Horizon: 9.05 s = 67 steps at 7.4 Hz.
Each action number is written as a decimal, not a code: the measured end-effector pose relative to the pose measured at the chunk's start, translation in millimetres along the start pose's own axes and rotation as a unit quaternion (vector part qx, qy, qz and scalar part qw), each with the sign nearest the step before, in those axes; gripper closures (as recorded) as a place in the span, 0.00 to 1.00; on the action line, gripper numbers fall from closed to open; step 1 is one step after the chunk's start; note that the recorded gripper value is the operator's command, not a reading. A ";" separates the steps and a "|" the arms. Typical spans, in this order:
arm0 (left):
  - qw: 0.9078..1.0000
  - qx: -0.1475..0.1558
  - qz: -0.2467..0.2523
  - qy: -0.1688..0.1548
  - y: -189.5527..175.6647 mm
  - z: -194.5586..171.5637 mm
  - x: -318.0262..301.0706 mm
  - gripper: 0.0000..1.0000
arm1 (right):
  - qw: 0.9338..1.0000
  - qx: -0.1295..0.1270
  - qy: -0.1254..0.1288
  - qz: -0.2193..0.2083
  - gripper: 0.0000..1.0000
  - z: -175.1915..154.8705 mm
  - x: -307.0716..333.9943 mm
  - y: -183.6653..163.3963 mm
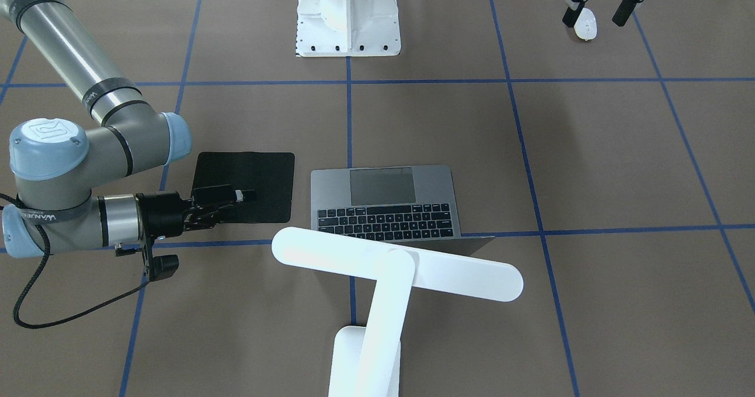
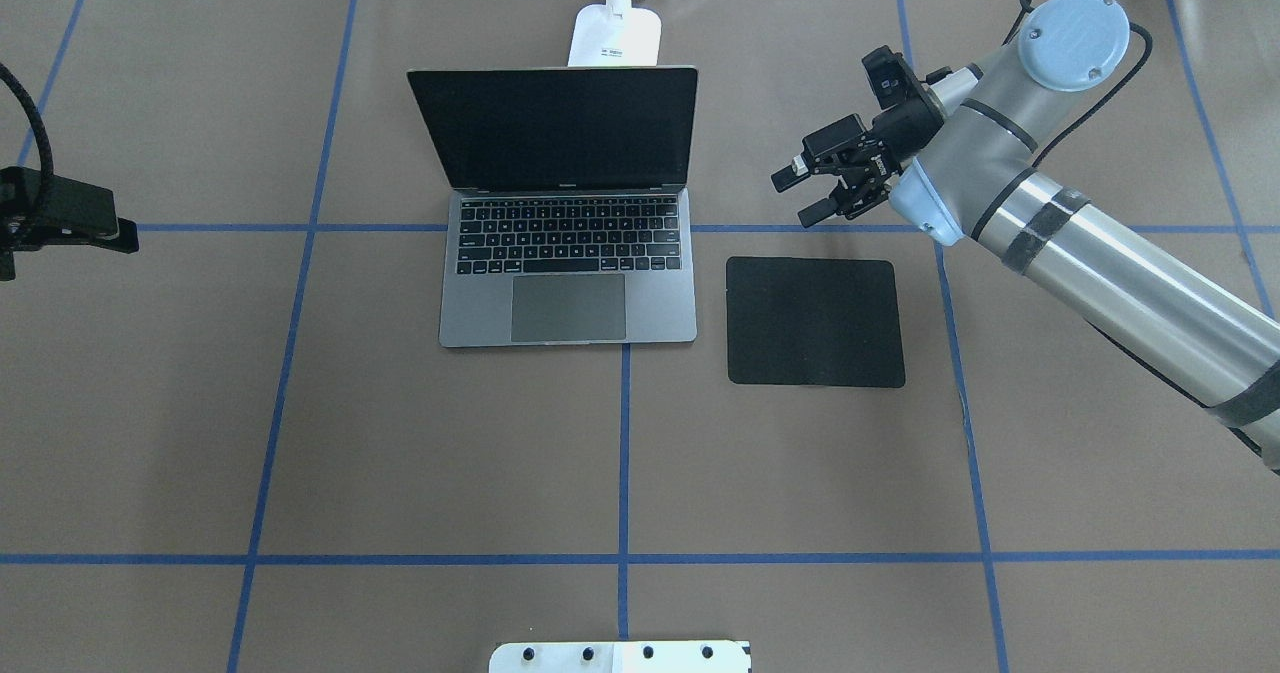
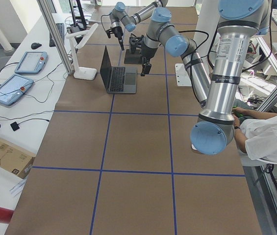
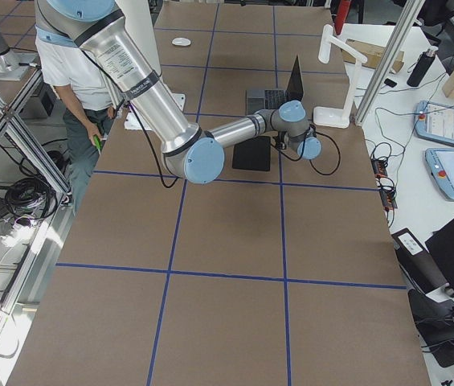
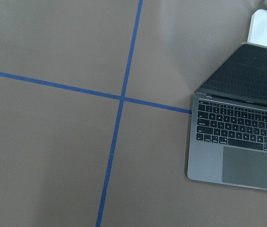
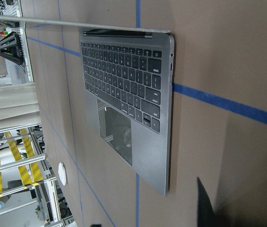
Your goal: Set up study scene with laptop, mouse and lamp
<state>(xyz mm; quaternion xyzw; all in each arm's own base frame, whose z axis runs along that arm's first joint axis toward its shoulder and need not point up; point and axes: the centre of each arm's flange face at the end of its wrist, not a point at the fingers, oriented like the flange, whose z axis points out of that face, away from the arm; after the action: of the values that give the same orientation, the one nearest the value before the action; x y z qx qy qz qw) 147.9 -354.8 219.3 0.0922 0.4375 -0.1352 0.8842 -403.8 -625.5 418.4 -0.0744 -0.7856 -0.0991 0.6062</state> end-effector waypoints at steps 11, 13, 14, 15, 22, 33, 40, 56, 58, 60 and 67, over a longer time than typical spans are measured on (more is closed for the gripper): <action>0.996 -0.039 0.058 -0.051 6.0 30.3 -41.5 0.00 | 0.947 -0.102 0.214 0.218 0.00 -227.2 -4.1 37.5; 0.987 -0.062 0.125 -0.074 11.1 43.7 -67.1 0.00 | 0.925 -0.131 0.317 0.163 0.00 -279.1 -16.4 52.2; 0.983 -0.073 0.146 -0.083 10.9 53.6 -76.9 0.00 | 0.914 -0.122 0.366 0.125 0.00 -293.0 -14.9 64.3; 0.980 -0.081 0.158 -0.088 7.8 67.9 -84.9 0.00 | 0.907 -0.104 0.398 0.088 0.00 -300.4 -10.9 74.0; 0.986 -0.098 0.130 -0.037 52.2 122.7 -217.4 0.00 | 0.901 -0.066 0.430 0.011 0.00 -303.8 -14.2 74.0; 0.985 -0.144 0.082 -0.048 207.5 192.9 -253.2 0.00 | 0.900 -0.020 0.435 -0.022 0.00 -305.5 -8.0 85.7; 0.977 -0.160 0.120 -0.067 278.4 207.6 -276.2 0.01 | 0.901 -0.018 0.432 -0.022 0.00 -302.6 -8.0 86.6; 0.970 -0.219 0.082 -0.070 314.8 224.7 -330.1 0.02 | 0.902 -0.009 0.430 -0.023 0.00 -297.5 -21.3 92.5; 0.969 -0.222 0.081 -0.066 319.8 230.5 -330.4 0.17 | 0.902 -0.011 0.430 -0.022 0.00 -296.8 -19.4 93.4; 0.969 -0.223 0.080 -0.062 324.4 235.6 -328.6 0.46 | 0.902 -0.011 0.430 -0.022 0.00 -296.7 -18.4 93.6; 0.970 -0.236 0.059 -0.009 299.8 203.2 -327.1 0.64 | 0.903 -0.014 0.430 -0.020 0.00 -294.5 -15.7 93.2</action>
<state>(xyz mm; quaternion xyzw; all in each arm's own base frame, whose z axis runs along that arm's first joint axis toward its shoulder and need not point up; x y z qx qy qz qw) 206.0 -76.4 615.9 -0.0940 0.4432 0.0236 0.8912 -101.6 -607.5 481.6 -0.0173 -0.4486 -0.1440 0.8819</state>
